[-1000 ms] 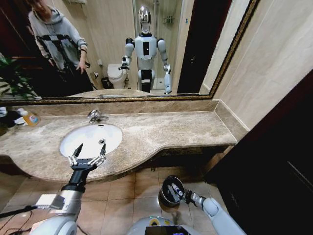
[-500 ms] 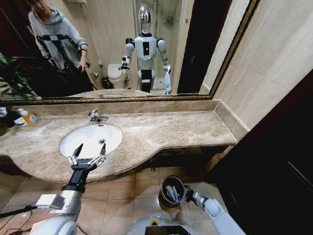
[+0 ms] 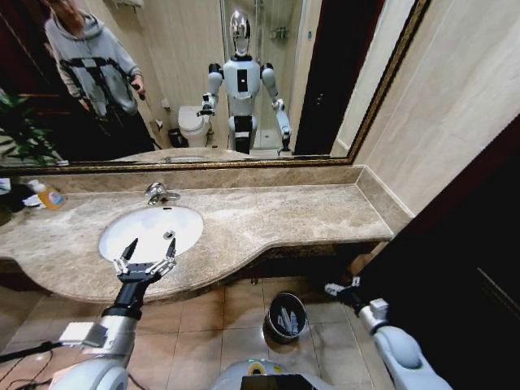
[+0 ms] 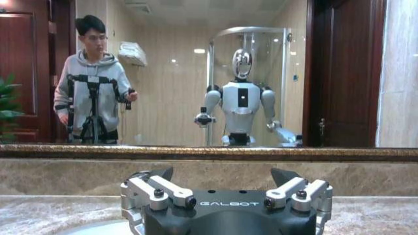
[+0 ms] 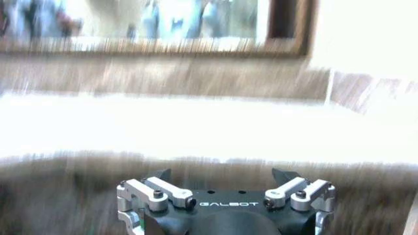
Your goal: Pick up the trash from the sink and place it in the trash bin.
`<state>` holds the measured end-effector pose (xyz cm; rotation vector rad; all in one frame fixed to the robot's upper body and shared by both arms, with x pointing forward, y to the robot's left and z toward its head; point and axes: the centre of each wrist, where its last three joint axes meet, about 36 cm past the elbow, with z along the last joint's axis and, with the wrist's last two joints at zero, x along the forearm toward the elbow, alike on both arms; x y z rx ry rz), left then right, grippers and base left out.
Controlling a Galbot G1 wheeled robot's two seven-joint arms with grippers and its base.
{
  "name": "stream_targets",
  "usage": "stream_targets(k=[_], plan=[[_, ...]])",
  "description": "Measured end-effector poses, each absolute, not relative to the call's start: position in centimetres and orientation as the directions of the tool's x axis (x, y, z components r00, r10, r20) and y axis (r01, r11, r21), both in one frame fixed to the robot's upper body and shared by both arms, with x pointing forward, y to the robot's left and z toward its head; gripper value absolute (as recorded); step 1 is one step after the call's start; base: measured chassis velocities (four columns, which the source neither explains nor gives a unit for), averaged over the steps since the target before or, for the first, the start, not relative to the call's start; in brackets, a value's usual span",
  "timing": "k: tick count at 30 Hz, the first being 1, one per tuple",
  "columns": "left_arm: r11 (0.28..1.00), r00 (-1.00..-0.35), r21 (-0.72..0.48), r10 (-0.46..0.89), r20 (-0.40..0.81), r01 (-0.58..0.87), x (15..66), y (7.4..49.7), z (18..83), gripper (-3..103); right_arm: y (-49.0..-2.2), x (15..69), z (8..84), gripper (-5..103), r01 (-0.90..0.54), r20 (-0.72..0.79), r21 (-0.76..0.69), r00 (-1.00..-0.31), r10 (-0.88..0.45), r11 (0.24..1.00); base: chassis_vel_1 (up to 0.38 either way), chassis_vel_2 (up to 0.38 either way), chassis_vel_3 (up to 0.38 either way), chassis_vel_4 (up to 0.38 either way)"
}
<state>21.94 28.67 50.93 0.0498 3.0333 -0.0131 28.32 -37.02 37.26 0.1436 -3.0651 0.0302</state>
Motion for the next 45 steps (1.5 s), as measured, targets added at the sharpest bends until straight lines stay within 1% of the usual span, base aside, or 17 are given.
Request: stream_targets(k=[1, 4, 7, 9, 11, 17, 19, 25, 29, 36, 45], plan=[[0.999, -0.994, -0.007, 0.032, -0.108, 0.033, 21.9, 28.7, 50.9, 100, -36.6, 28.0, 38.6, 100, -0.078, 0.041, -0.011, -0.996, -0.077, 0.997, 0.000, 0.000, 0.000, 0.000], [0.999, -0.994, -0.007, 0.032, -0.108, 0.033, 21.9, 28.7, 50.9, 100, -35.9, 27.4, 40.2, 100, -0.057, 0.008, 0.000, -0.998, -0.057, 0.998, 0.000, 0.000, 0.000, 0.000], [0.999, -0.994, -0.007, 0.032, -0.108, 0.033, 21.9, 28.7, 50.9, 100, -33.9, 26.6, 43.9, 100, -0.024, -0.073, 0.026, -0.997, -0.022, 0.999, 0.000, 0.000, 0.000, 0.000], [0.999, -0.994, -0.007, 0.032, -0.108, 0.033, 21.9, 28.7, 50.9, 100, -33.5, 26.5, 44.4, 100, -0.021, -0.087, 0.027, -0.996, -0.018, 0.999, 0.000, 0.000, 0.000, 0.000], [0.999, -0.994, -0.007, 0.032, -0.108, 0.033, 21.9, 28.7, 50.9, 100, -32.4, 26.2, 46.0, 100, -0.021, -0.131, 0.026, -0.991, -0.018, 0.999, 0.000, 0.000, 0.000, 0.000], [0.999, -0.994, -0.007, 0.032, -0.108, 0.033, 21.9, 28.7, 50.9, 100, -30.5, 25.6, 47.2, 100, -0.037, -0.168, 0.033, -0.985, -0.031, 0.999, 0.000, 0.000, 0.000, 0.000], [0.999, -0.994, -0.007, 0.032, -0.108, 0.033, 21.9, 28.7, 50.9, 100, -29.4, 25.3, 46.8, 100, -0.044, -0.188, 0.015, -0.981, -0.040, 0.999, 0.000, 0.000, 0.000, 0.000], [0.999, -0.994, -0.007, 0.032, -0.108, 0.033, 21.9, 28.7, 50.9, 100, -28.2, 24.7, 46.5, 100, -0.061, -0.193, -0.011, -0.979, -0.062, 0.998, 0.000, 0.000, 0.000, 0.000], [0.999, -0.994, -0.007, 0.032, -0.108, 0.033, 21.9, 28.7, 50.9, 100, -27.9, 24.6, 46.2, 100, -0.100, -0.186, -0.089, -0.976, -0.115, 0.991, 0.000, 0.000, 0.000, 0.000], [0.999, -0.994, -0.007, 0.032, -0.108, 0.033, 21.9, 28.7, 50.9, 100, -27.7, 24.9, 46.3, 100, -0.128, -0.176, -0.114, -0.973, -0.146, 0.985, 0.000, 0.000, 0.000, 0.000], [0.999, -0.994, -0.007, 0.032, -0.108, 0.033, 21.9, 28.7, 50.9, 100, -27.8, 24.8, 46.1, 100, -0.128, -0.165, -0.114, -0.975, -0.146, 0.985, 0.000, 0.000, 0.000, 0.000]])
